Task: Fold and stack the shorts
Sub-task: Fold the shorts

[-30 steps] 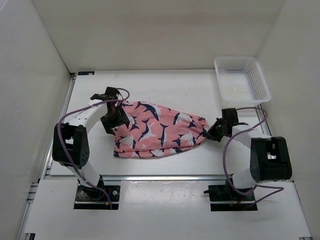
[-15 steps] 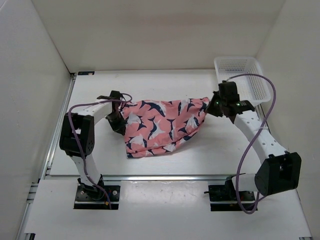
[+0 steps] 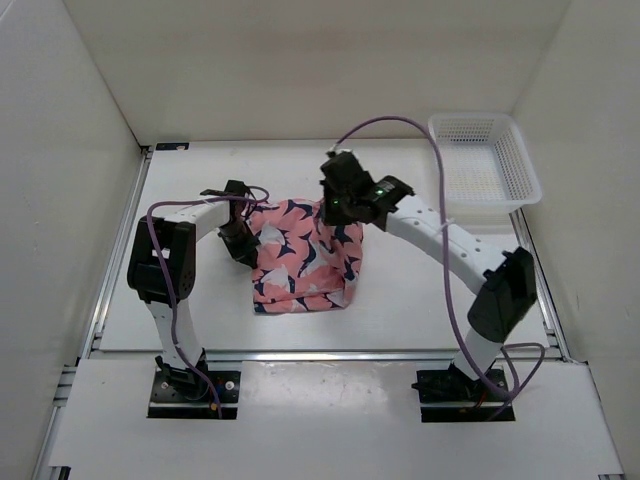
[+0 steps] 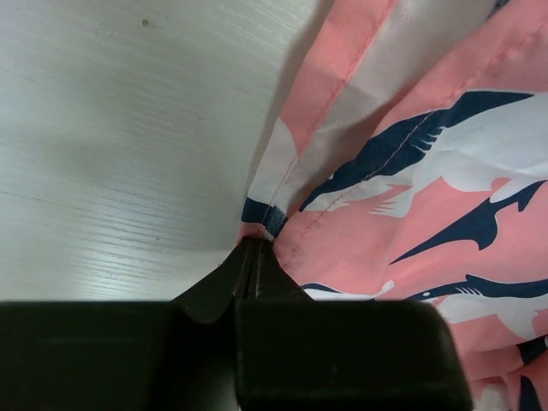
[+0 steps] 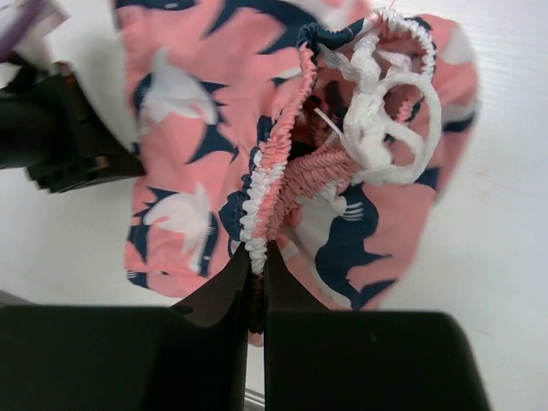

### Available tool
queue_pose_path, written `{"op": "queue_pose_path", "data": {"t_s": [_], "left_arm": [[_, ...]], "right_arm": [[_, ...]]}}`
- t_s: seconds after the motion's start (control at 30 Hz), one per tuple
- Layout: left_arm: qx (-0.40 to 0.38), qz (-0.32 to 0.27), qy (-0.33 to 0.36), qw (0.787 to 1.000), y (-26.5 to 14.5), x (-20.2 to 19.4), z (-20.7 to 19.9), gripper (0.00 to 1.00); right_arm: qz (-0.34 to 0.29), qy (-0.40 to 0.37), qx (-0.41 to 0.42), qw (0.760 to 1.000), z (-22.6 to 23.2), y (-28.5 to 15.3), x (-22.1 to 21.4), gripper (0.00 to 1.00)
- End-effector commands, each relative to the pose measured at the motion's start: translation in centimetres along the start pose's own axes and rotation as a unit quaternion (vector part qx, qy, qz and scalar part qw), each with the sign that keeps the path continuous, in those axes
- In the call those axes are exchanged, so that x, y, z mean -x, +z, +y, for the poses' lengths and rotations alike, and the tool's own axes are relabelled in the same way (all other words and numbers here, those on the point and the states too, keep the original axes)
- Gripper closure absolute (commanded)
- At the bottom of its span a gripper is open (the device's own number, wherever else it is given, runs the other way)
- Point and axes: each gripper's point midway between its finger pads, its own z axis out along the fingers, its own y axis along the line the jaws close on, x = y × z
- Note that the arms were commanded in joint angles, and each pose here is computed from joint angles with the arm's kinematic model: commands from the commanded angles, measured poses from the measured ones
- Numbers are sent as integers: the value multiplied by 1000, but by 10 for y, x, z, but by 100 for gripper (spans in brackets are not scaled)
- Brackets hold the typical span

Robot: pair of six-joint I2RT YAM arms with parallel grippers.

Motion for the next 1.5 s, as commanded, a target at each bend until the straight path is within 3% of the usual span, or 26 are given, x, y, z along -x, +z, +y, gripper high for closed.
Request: {"op": "queue_pose_path", "data": {"t_s": [0.0, 0.27, 0.63, 0.7, 0.77, 0.8, 0.83, 0.87, 0.9, 0.97, 1.07, 1.17, 1.2, 1.23, 1.27, 1.33, 1.4, 1.47], "left_arm": [[-23, -12, 2, 1000, -2, 7, -13, 90], [-20, -17, -2, 1000, -6, 7, -3, 90], [-43, -33, -14, 998, -27, 18, 2, 88], [-56, -33, -17, 998, -43, 16, 5, 76], [-68, -48, -18, 996, -62, 25, 10, 51], [-86, -49, -15, 995, -78, 24, 8, 46], [-98, -60, -20, 993, -89, 32, 10, 20], [-105, -64, -21, 992, -97, 35, 11, 13], [-107, -71, -19, 992, -105, 38, 14, 11], [-113, -87, -22, 989, -123, 46, 16, 8], [-94, -119, -25, 988, -145, 56, 25, 8], [-89, -138, -3, 986, -155, 54, 22, 17], [-93, -141, 11, 986, -157, 50, 17, 23], [-93, -145, 20, 985, -157, 49, 12, 44], [-106, -141, 31, 984, -158, 44, 3, 55], [-130, -121, 56, 983, -147, 32, -21, 79], [-133, -101, 72, 983, -132, 20, -38, 89], [-147, -71, 90, 982, -117, 12, -62, 89]], "right_arm": [[-5, -32, 11, 999, 37, 7, 1, 100], [31, -88, 74, 993, 124, 52, -27, 100], [53, -92, 110, 988, 155, 95, -54, 100], [69, -93, 151, 982, 167, 94, -57, 91], [64, -107, 187, 974, 179, 86, -53, 77], [66, -107, 192, 973, 178, 80, -55, 63], [63, -112, 201, 971, 179, 76, -54, 57], [46, -117, 212, 969, 182, 64, -45, 50], [44, -116, 213, 969, 181, 58, -43, 42], [25, -119, 220, 968, 178, 36, -33, 35], [-4, -122, 196, 973, 152, 9, -22, 33], [-38, -97, 181, 978, 122, -15, -4, 33], [-26, -88, 161, 983, 103, -6, -16, 38], [-26, -74, 145, 986, 91, -5, -16, 68], [-31, -50, 122, 991, 69, 0, -8, 82], [-4, -1, 85, 996, 28, 17, -9, 100], [19, 19, 86, 996, 14, 29, -11, 100], [42, 25, 91, 995, 6, 46, -11, 100]]}}
